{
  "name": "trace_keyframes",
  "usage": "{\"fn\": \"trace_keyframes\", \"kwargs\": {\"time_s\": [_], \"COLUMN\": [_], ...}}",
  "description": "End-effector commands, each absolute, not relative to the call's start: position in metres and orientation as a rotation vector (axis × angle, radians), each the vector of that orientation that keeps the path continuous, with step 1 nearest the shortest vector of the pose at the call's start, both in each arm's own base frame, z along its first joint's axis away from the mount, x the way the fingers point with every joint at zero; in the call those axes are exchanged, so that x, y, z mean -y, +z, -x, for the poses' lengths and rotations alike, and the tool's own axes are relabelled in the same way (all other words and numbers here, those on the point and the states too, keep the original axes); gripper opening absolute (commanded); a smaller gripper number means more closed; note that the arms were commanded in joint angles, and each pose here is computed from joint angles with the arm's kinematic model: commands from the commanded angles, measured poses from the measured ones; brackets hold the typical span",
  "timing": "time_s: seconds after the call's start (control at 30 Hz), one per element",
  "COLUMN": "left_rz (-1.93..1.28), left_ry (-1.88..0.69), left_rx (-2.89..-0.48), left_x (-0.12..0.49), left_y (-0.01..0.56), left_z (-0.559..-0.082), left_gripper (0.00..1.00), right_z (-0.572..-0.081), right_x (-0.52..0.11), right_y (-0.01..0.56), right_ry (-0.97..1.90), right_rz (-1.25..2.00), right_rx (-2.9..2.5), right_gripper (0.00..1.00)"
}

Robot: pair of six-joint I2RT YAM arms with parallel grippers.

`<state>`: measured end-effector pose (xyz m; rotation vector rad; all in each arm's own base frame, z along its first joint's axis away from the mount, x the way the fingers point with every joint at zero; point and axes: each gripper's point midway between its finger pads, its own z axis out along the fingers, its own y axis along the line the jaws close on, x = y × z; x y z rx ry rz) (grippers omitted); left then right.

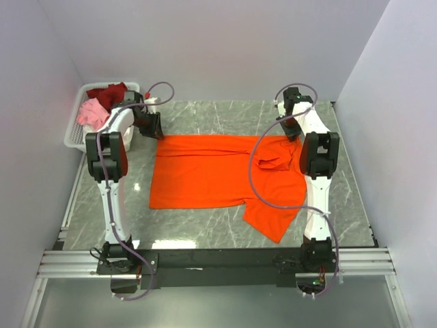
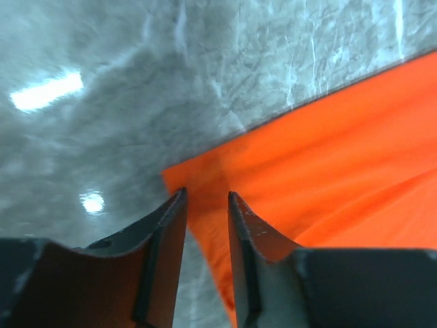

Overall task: Fold and stack the t-shirts
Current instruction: Fold the tshirt

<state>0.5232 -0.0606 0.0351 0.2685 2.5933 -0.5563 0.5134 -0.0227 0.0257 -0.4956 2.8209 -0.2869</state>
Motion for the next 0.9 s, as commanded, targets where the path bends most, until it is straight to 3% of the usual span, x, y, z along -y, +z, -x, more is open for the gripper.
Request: {"fn": "trace_keyframes", "kwargs": {"time_s": [0.0, 0.13, 0.3, 0.43, 0.53, 0.87], "left_rz": [-0.421, -0.579, -0.727, -0.781, -0.803, -0.802], "left_ry": [-0.636, -0.659, -0.71, -0.698, -0.66, -0.614], "left_rx": [-2.384, -2.322, -2.376, -2.463, -2.498, -2.582], "left_x": [0.063, 0.07, 0.071, 0.063, 0.057, 0.048], "left_y": [0.097, 0.125, 0.121, 0.105, 0.098, 0.083], "left_z": [-0.534, -0.515, -0.489, -0.47, -0.464, -0.46], "left_gripper": [0.38, 0.45, 0.52, 0.53, 0.53, 0.57], "right_z": [-0.53, -0.521, -0.487, -0.457, -0.438, -0.418], "right_x": [0.017, -0.017, -0.079, -0.12, -0.139, -0.152], "right_y": [0.065, 0.11, 0.148, 0.141, 0.125, 0.083], "right_ry": [-0.219, -0.037, 0.277, 0.368, 0.373, 0.209], "right_rz": [0.472, 0.552, 0.711, 0.869, 0.959, 1.068], "right_rx": [-2.711, -2.607, -2.547, -2.586, -2.633, -2.757], "right_gripper": [0.26, 0.34, 0.39, 0.41, 0.36, 0.38]}}
